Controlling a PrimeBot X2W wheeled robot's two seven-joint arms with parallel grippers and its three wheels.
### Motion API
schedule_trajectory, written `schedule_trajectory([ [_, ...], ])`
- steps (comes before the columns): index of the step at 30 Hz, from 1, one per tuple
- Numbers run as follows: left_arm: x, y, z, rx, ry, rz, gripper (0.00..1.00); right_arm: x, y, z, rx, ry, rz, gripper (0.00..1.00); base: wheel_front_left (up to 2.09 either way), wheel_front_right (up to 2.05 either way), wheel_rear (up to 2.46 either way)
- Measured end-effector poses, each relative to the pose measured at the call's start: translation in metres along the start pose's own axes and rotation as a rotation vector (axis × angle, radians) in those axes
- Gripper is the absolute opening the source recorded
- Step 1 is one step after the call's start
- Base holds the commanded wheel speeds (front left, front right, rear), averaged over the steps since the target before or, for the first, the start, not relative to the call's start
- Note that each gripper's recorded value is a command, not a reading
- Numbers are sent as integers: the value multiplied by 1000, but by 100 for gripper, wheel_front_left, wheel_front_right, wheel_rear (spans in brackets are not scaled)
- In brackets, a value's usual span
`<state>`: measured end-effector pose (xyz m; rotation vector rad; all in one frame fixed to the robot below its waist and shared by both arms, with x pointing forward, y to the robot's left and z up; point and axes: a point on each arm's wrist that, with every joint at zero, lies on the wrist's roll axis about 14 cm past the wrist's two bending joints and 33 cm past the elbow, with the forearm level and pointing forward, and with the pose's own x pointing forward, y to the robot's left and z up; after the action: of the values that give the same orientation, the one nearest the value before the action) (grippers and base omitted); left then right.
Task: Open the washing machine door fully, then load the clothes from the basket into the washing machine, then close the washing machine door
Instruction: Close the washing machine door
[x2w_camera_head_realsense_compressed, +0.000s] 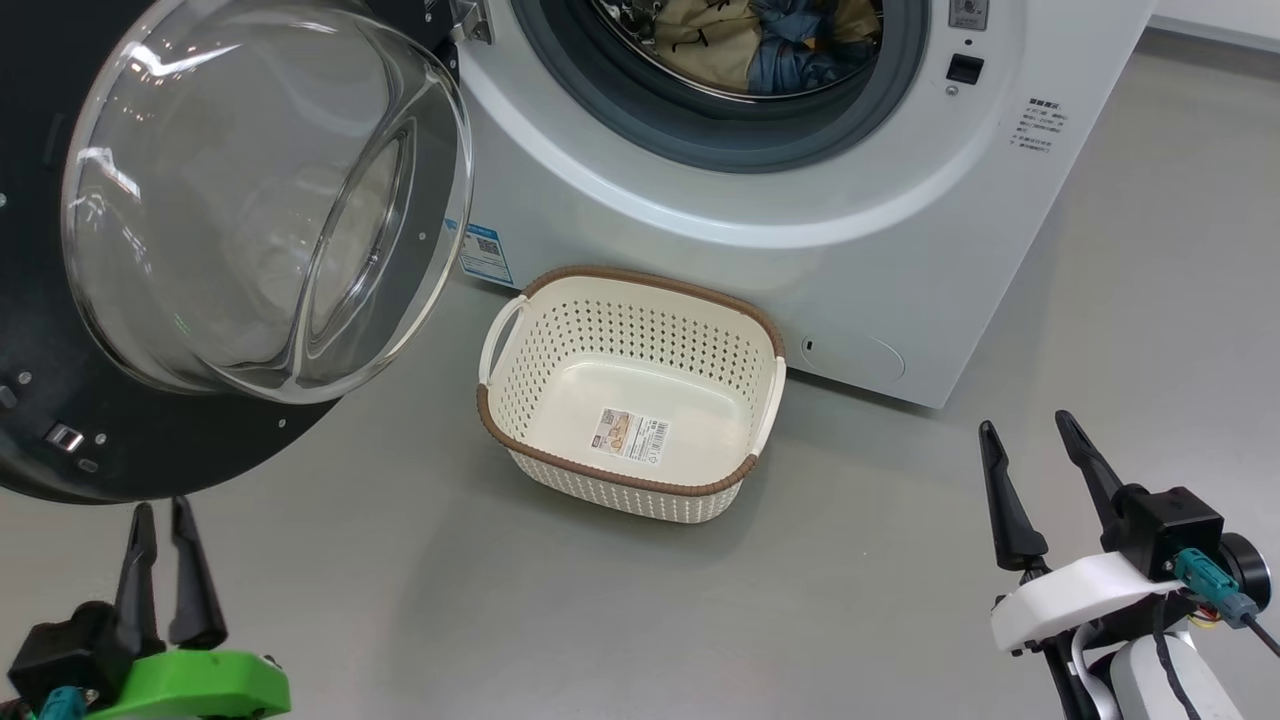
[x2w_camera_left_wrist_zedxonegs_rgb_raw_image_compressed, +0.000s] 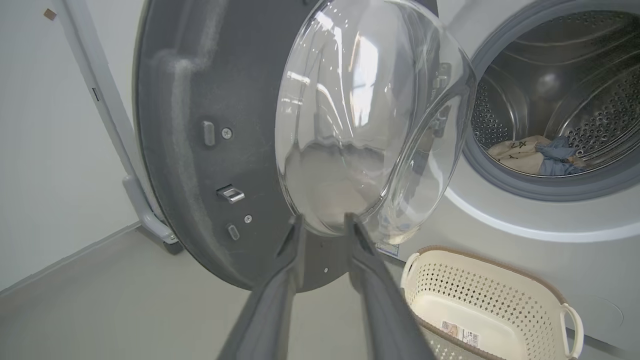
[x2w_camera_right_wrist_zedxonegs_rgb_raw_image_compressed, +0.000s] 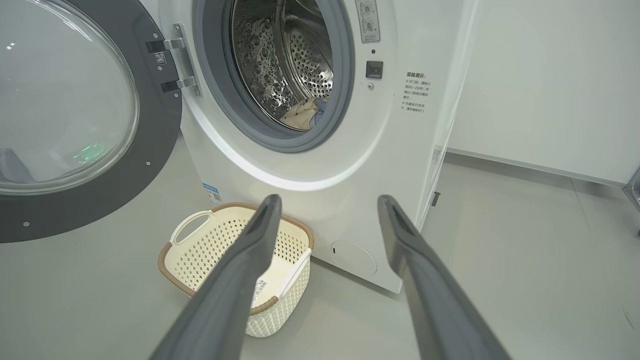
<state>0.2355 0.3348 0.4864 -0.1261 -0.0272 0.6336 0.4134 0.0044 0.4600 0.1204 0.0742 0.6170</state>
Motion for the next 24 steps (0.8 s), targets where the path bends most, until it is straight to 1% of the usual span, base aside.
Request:
schedule_trajectory([
  [3, 1, 7, 5, -62, -16, 30, 0, 0, 0, 0, 0, 0, -1, 100, 0, 0, 0],
  [10, 6, 25, 32, -72, -100, 84, 0, 0, -1, -1, 1, 1, -2, 100, 0, 0, 0],
  [13, 11, 37, 50, -89, -161, 120, 0, 0, -1, -1, 2, 1, -1, 100, 0, 0, 0],
  [14, 16, 42, 67, -138, -219, 139, 0, 1, -1, -1, 2, 1, -1, 100, 0, 0, 0],
  [15, 19, 44, 75, -158, -245, 139, 0, 1, 0, -1, 2, 0, 0, 100, 0, 0, 0],
  [20, 25, 56, 95, -287, -322, 163, 0, 2, 1, -1, 5, 1, 4, 100, 0, 0, 0],
  [24, 30, 66, 112, -356, -388, 178, 0, 3, 1, -1, 6, 1, 7, 100, 0, 0, 0],
])
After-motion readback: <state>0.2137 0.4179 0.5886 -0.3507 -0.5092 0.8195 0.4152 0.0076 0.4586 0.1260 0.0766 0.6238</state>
